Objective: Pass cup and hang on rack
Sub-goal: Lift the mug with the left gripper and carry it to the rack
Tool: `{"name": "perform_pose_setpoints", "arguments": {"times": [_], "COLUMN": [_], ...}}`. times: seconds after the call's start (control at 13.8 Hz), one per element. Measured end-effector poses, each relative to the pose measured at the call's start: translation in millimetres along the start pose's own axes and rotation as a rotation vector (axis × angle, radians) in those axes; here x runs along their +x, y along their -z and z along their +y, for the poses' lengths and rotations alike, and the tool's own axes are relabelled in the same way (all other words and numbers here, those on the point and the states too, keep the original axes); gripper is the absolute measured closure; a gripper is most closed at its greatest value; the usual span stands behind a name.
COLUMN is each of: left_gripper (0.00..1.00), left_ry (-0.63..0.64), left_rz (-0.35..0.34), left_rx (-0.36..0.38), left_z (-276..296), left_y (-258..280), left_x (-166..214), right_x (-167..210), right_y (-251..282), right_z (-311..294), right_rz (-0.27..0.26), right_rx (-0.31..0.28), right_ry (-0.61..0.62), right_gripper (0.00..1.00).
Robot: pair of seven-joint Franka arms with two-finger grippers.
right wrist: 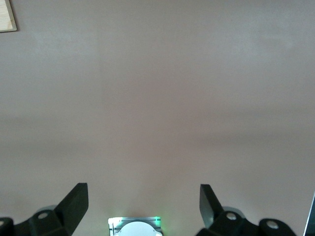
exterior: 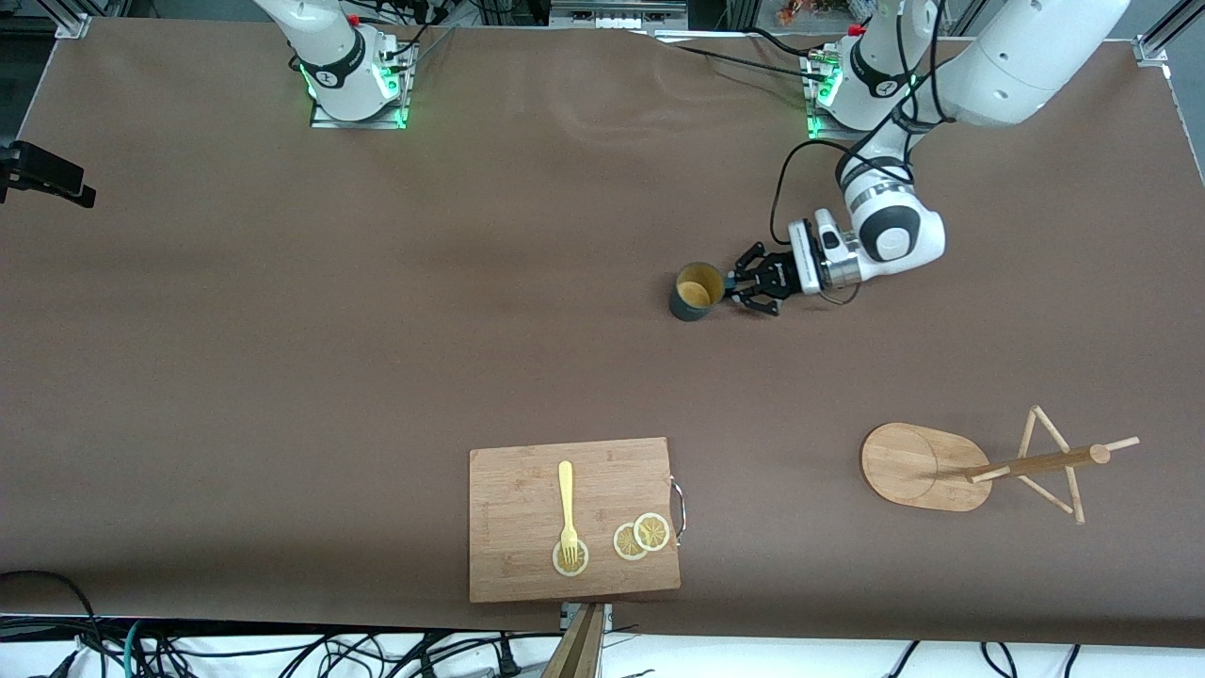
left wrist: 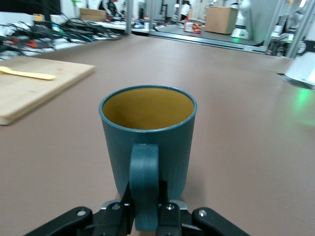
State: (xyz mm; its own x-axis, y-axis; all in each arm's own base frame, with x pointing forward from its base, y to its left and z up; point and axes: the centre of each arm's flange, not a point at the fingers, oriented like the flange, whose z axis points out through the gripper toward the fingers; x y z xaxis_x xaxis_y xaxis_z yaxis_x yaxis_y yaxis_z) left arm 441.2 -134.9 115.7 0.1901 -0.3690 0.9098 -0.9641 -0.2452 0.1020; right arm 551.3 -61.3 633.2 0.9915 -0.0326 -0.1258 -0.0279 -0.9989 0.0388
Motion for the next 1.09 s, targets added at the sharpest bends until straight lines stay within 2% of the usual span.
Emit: {"name": "perform_pose_setpoints", "arguments": {"times": [0.29, 0.58, 0.73, 0.87, 1.02, 1.09], "left_gripper": [0.79, 0.79, 0.79, 0.79, 0.79, 0.79], "left_ry": [0.079, 0.319, 0.490, 0.663, 0.785, 0.825], "left_rz": [0.081, 0.163, 0.228, 0.300, 0.363, 0.370], "left_rx": [0.111, 0.172, 0.154, 0.102, 0.043, 0.018], "left_z": [-29, -49, -55, -57, -59, -61], "left_y": [61, 115, 142, 166, 189, 201], "left_x": [11, 16, 14, 10, 9, 9], "right_x": [0, 0, 0, 0, 0, 0], "right_y": [0, 0, 0, 0, 0, 0], "right_z": [0, 0, 0, 0, 0, 0], "right_rz": [0.002, 0.002, 0.002, 0.002, 0.002, 0.002], "right_rx": [0.000, 0.000, 0.000, 0.000, 0.000, 0.000], "right_ry": [0.000, 0.000, 0.000, 0.000, 0.000, 0.000], "right_gripper": [0.00, 0.00, 0.00, 0.00, 0.00, 0.00]}}
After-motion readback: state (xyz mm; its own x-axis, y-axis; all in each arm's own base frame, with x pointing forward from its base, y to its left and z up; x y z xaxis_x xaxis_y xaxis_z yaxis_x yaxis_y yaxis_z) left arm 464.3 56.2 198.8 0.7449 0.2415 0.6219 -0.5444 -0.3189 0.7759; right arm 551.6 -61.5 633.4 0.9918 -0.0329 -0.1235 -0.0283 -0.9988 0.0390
